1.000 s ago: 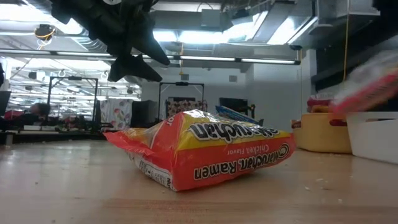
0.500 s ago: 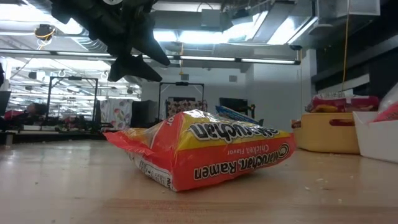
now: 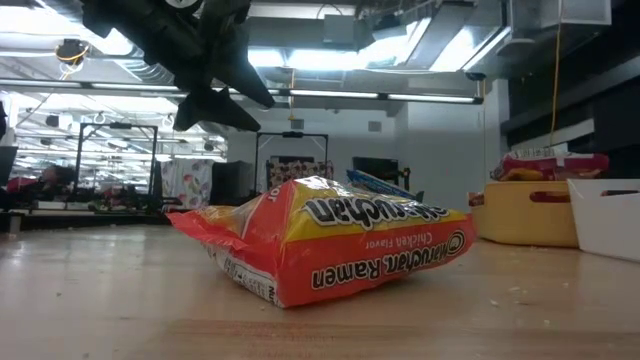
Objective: Sort Maruchan noodles
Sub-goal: Put the top orange noodle pack into the white bin, then put the orange noodle pack into the white bin
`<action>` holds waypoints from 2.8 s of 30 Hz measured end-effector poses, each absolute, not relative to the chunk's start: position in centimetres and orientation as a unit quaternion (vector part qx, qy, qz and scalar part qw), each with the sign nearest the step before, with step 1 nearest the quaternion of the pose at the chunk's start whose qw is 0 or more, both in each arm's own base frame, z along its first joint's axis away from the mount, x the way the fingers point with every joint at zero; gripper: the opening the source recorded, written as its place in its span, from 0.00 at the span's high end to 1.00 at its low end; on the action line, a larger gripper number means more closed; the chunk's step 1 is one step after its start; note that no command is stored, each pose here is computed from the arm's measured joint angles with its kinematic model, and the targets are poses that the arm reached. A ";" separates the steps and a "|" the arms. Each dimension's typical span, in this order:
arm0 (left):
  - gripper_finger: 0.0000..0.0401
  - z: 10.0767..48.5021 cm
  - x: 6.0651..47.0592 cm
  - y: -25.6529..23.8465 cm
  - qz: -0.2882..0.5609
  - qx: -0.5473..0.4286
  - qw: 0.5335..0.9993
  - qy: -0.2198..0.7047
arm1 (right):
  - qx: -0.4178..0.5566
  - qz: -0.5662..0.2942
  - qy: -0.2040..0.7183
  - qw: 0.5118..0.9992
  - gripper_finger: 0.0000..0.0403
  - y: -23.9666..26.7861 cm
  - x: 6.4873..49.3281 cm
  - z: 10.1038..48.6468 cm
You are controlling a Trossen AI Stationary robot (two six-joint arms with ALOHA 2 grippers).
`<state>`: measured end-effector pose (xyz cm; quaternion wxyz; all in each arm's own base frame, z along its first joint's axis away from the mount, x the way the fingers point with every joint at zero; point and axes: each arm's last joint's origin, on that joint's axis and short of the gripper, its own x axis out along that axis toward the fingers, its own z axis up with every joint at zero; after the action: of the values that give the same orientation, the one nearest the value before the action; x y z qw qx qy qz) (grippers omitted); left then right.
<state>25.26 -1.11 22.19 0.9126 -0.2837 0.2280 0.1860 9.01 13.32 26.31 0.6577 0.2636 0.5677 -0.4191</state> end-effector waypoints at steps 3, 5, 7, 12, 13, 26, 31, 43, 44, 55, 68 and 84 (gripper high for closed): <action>0.47 22.2 25.3 -1.1 0.186 -0.284 0.912 0.228 | 0.265 -0.448 0.556 0.648 1.00 13.5 9.1 25.4; 0.47 22.2 25.3 -1.1 0.186 -0.285 0.912 0.228 | 0.268 -0.466 0.547 0.642 1.00 13.7 9.3 24.9; 0.47 22.2 25.3 -1.1 0.186 -0.285 0.912 0.228 | 0.273 -0.473 0.539 0.641 1.00 14.1 9.5 24.5; 0.47 22.2 25.3 -1.1 0.187 -0.284 0.912 0.227 | 0.282 -0.479 0.505 0.661 0.97 14.8 10.2 23.7; 0.47 22.2 25.3 -1.1 0.188 -0.284 0.912 0.227 | 0.283 -0.482 0.503 0.660 0.96 14.9 10.3 23.6; 0.47 22.2 25.3 -1.1 0.188 -0.283 0.913 0.227 | 0.249 -0.363 0.561 0.701 0.77 16.9 11.6 22.5; 0.47 22.2 25.3 -1.1 0.188 -0.283 0.913 0.227 | 0.229 -0.299 0.626 0.683 0.60 17.6 11.6 22.8; 0.47 22.2 25.3 -1.9 0.128 -0.292 0.914 0.251 | 0.206 -0.183 0.479 0.833 0.53 19.3 14.1 24.5; 0.47 22.1 25.3 -2.3 0.102 -0.293 0.914 0.263 | 0.199 -0.170 0.464 0.846 0.53 19.4 14.5 24.6; 0.47 19.9 24.6 -10.0 -0.035 -0.284 0.890 0.356 | 0.082 -0.037 0.442 0.893 0.50 18.2 21.2 24.4; 0.47 16.1 24.8 -14.8 0.007 -0.302 0.886 0.351 | 0.026 0.052 0.480 0.875 0.23 16.4 28.8 18.5; 0.47 11.4 27.2 -14.4 0.045 -0.312 0.881 0.353 | -0.016 0.037 0.482 0.875 0.21 16.2 31.5 13.3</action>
<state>27.20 -14.37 11.36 0.8810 -0.3120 0.3527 0.0453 31.54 16.24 13.33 0.8755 -0.0161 0.4816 0.0367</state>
